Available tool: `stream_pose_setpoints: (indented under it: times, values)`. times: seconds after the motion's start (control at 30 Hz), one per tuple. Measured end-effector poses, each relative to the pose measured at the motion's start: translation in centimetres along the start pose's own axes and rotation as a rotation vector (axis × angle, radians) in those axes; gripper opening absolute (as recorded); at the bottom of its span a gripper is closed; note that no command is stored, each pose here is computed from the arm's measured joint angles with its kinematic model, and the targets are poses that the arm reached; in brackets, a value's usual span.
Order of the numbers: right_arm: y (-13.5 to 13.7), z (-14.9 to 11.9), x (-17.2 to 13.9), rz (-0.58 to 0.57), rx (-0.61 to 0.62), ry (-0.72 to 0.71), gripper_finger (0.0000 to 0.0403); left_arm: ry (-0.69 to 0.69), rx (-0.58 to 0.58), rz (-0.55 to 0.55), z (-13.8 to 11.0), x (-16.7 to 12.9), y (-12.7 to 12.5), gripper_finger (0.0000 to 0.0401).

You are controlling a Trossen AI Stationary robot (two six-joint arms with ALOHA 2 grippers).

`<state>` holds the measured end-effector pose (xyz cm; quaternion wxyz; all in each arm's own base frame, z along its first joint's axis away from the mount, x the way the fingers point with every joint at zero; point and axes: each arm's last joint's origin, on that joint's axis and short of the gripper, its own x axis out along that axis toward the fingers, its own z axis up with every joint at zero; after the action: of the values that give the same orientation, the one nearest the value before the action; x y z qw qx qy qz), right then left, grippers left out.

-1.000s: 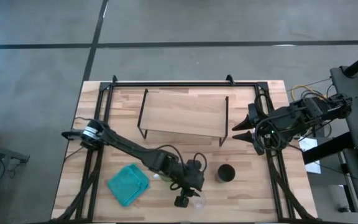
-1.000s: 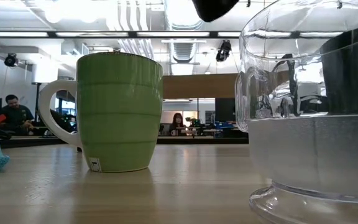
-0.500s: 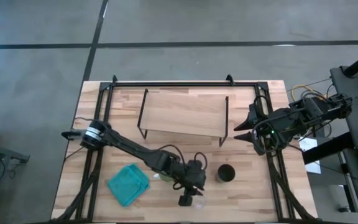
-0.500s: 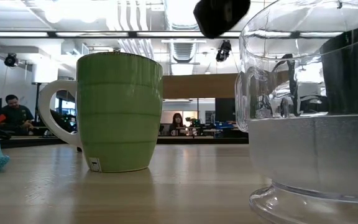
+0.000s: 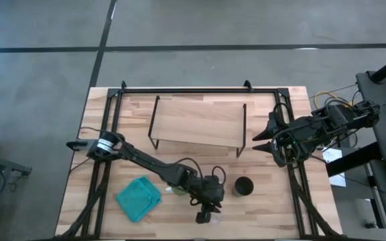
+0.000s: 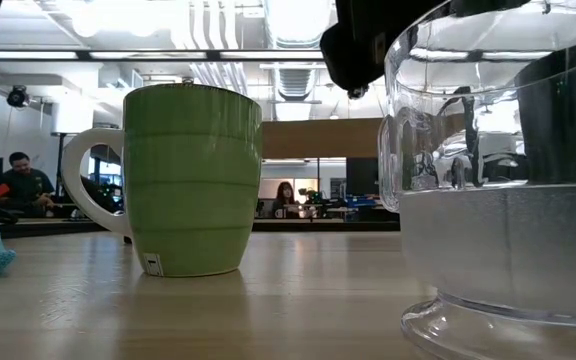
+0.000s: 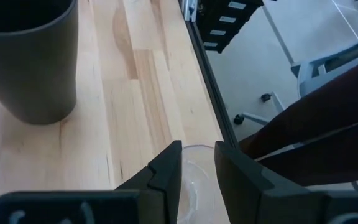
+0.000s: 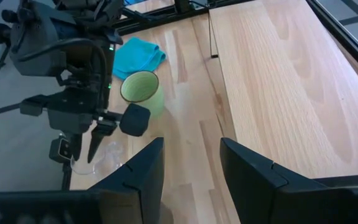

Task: Stack small to large cups/mugs on shelf
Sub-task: Put the transparent mug on the shelf

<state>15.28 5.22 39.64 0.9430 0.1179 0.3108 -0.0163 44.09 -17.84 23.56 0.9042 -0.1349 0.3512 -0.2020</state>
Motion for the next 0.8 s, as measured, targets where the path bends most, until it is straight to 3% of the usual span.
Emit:
stream_pose_setpoints:
  times: [0.8]
  values:
    - [0.0,0.0,0.0,0.002,0.005,-0.004,0.015,0.111,0.016,0.061,-2.5,0.9,2.2,0.0081]
